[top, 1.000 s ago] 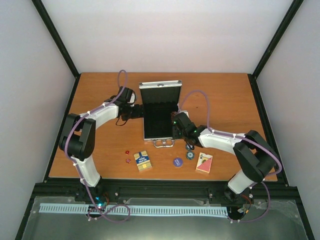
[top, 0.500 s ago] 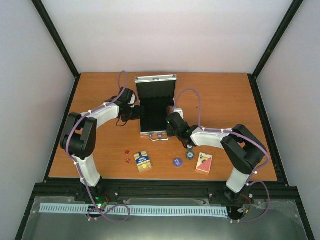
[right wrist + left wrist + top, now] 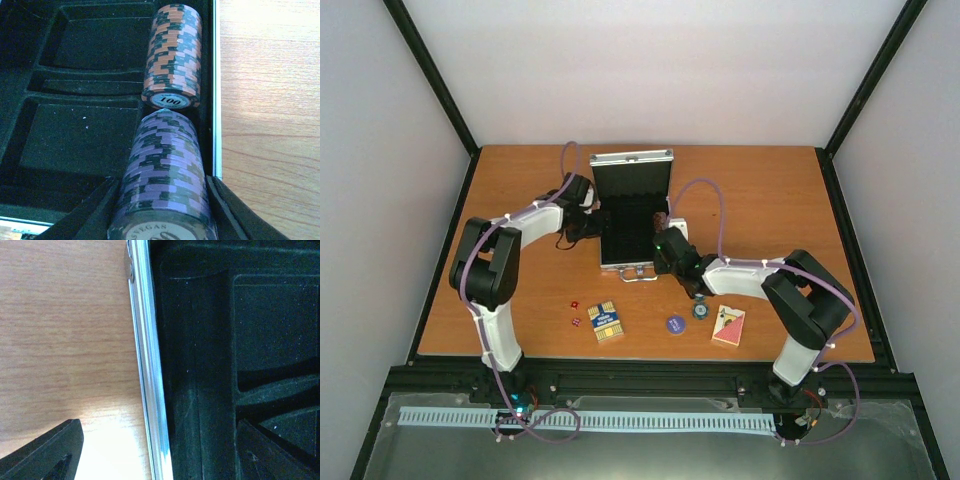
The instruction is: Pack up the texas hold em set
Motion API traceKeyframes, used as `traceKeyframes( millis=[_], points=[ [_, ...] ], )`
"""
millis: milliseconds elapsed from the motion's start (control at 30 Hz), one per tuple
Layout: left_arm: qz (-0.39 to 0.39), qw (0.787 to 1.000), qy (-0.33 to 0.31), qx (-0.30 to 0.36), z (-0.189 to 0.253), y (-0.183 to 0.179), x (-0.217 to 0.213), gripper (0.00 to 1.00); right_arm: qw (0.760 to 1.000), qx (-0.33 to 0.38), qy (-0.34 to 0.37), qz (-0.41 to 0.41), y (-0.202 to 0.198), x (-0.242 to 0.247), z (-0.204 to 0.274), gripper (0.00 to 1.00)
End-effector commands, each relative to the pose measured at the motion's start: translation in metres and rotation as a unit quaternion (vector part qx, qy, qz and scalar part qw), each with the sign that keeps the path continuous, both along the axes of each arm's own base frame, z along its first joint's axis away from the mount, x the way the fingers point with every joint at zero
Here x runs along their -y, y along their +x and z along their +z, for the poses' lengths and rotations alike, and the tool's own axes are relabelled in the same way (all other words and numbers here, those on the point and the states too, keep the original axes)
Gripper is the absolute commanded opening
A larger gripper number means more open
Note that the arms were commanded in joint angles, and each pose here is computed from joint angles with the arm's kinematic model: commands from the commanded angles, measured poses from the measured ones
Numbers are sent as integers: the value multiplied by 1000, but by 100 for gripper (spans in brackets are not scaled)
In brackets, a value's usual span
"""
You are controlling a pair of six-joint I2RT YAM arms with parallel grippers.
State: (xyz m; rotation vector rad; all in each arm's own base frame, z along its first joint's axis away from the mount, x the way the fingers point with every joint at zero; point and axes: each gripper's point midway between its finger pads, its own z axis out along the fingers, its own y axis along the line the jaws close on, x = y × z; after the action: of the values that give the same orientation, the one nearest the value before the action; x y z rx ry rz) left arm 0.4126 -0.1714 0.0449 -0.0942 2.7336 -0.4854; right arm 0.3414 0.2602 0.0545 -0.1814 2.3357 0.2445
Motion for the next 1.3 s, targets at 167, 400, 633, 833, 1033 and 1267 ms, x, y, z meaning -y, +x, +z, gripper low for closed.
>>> traceKeyframes(
  millis=[167, 400, 633, 833, 1033, 1267],
  points=[
    [10, 1000, 1, -29, -15, 2, 4, 73, 998, -50, -45, -4, -29, 23, -32, 3],
    [8, 998, 13, -61, -29, -13, -1, 47, 999, -34, -28, -13, -20, 17, -23, 3],
    [11, 997, 21, -73, -36, -20, -5, 19, 1000, -11, -18, -18, -10, 12, -7, 3],
    [10, 997, 14, -80, -41, -23, -3, 16, 999, 25, -3, -33, 6, 6, 10, 3],
    [9, 996, 12, -90, -48, -27, -2, 1, 998, 36, -11, -51, 16, 5, 0, 3],
    [8, 995, 13, -99, -53, -31, -3, 1, 997, -23, -35, -63, 2, 13, -51, 3]
  ],
)
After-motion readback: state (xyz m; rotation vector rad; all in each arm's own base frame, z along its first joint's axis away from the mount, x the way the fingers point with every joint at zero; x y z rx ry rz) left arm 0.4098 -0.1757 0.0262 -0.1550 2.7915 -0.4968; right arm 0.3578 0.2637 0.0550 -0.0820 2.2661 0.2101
